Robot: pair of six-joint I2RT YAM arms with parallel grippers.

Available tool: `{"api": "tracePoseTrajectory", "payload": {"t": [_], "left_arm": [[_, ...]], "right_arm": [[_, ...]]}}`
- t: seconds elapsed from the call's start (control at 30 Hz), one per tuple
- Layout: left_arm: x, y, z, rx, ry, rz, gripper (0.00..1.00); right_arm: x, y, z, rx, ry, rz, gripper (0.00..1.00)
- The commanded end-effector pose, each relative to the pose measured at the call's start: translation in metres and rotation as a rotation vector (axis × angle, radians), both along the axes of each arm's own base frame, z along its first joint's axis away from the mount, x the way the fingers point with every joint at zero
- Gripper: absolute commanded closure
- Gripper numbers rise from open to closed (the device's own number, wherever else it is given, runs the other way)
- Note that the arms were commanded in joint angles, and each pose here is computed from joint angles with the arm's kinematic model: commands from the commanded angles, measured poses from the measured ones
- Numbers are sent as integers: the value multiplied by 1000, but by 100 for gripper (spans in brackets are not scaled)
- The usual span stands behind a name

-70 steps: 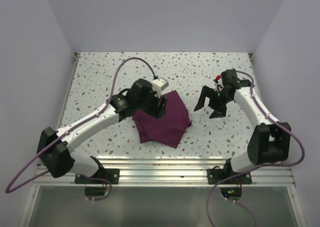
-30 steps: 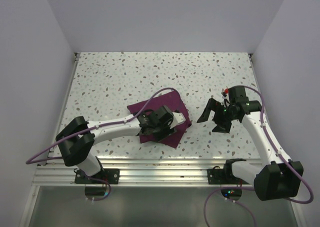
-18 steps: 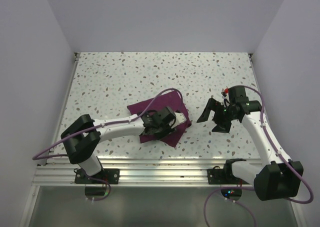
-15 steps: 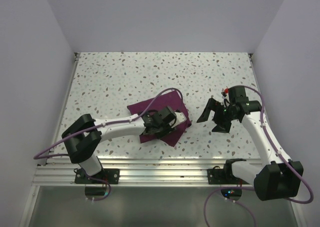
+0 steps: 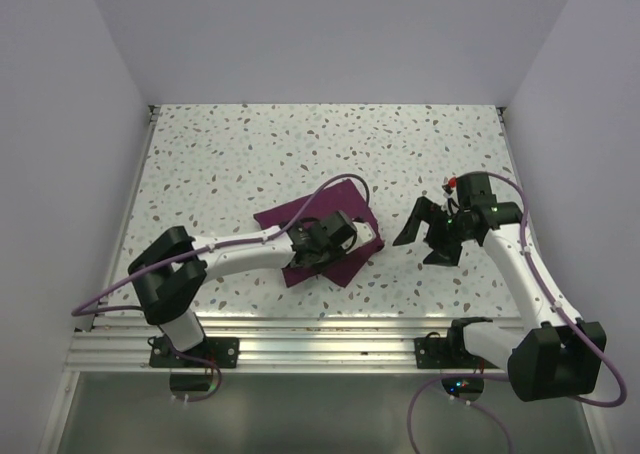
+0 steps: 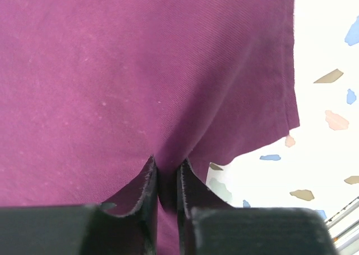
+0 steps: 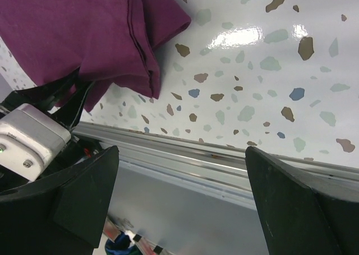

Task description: Prepare the surgical pack

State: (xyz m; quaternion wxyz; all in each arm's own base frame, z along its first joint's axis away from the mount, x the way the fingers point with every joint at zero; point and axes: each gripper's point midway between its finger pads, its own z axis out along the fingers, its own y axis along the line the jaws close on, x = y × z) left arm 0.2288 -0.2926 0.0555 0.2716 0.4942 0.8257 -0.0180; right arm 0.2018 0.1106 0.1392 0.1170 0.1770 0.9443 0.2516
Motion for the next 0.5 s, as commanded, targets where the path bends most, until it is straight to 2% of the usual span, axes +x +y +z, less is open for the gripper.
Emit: {"api": "tracePoseTrajectory", "payload": {"t": [0.0,0.07,0.27,0.47], "left_arm": [[5,-16,11,-43,-7,-5,92],[3,-17,9,-40,9,-12,100],[0,-28,24,-80,40,-26,100],[5,-42,46,-117,46,-14,100]], "right_arm": [[-2,6,1,43,1,1,1],[-1,9,0,58,2,-5,1],[-9,30,-13,149,52,-33,10],[-10,55,-17,173,54,-10,13]]}}
